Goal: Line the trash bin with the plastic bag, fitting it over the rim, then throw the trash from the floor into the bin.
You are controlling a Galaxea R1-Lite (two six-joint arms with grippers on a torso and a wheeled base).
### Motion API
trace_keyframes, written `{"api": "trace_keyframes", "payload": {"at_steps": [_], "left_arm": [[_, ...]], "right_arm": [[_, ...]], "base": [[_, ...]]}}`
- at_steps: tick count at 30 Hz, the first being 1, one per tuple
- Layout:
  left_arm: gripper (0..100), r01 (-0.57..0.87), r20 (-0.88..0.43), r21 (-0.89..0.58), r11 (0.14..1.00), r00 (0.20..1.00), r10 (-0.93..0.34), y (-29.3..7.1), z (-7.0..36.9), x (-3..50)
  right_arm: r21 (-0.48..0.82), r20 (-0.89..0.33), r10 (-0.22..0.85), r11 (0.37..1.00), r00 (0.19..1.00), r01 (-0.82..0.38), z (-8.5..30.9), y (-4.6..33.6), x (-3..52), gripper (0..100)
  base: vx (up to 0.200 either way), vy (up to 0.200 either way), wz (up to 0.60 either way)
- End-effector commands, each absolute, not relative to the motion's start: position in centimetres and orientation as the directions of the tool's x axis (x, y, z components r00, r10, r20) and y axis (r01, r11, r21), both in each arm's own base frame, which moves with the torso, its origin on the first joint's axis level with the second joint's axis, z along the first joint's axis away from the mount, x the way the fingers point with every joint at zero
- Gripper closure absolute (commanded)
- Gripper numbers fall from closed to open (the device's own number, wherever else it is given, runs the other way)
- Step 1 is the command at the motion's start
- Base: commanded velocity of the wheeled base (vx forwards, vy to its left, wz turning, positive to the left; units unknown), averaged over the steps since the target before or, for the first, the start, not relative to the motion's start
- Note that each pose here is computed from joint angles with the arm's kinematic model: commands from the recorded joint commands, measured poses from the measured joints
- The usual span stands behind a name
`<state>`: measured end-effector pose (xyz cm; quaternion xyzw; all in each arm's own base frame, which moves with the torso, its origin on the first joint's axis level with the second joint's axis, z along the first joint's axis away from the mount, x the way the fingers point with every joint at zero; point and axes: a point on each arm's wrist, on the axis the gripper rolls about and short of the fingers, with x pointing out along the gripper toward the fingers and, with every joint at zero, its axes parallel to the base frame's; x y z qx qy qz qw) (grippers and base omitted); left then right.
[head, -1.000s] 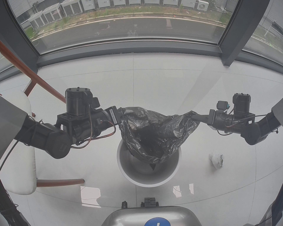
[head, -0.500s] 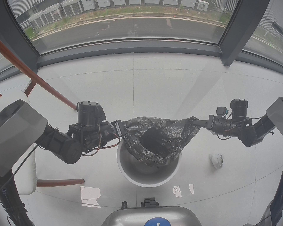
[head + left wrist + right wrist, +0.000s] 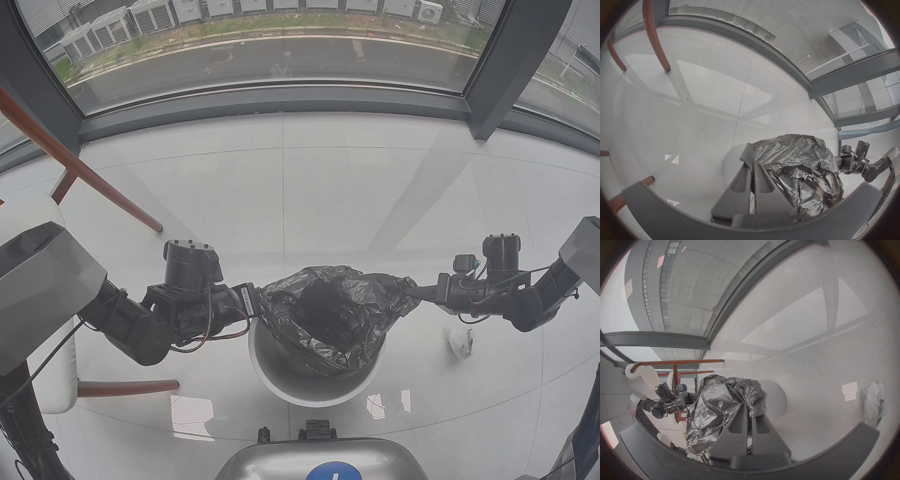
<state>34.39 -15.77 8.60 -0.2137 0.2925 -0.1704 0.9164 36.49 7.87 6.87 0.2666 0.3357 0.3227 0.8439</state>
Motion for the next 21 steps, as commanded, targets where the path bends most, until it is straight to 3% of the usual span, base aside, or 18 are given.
{"api": "trace_keyframes", "payload": {"at_steps": [1, 21], "left_arm": [[100, 0.190, -0.459, -0.494, 0.849, 0.772, -0.440, -15.4, 9.2, 33.6], [100, 0.185, -0.482, -0.489, 0.853, 0.757, -0.441, -14.5, 9.5, 30.9]], "right_arm": [[0.668, -0.401, 0.734, 0.644, 0.548, -0.374, 7.1, 8.4, 35.3, 100], [0.665, -0.439, 0.749, 0.642, 0.497, -0.382, 6.7, 9.1, 32.5, 100]], "base": [[0.000, 0.000, 0.00], [0.000, 0.000, 0.00]]}}
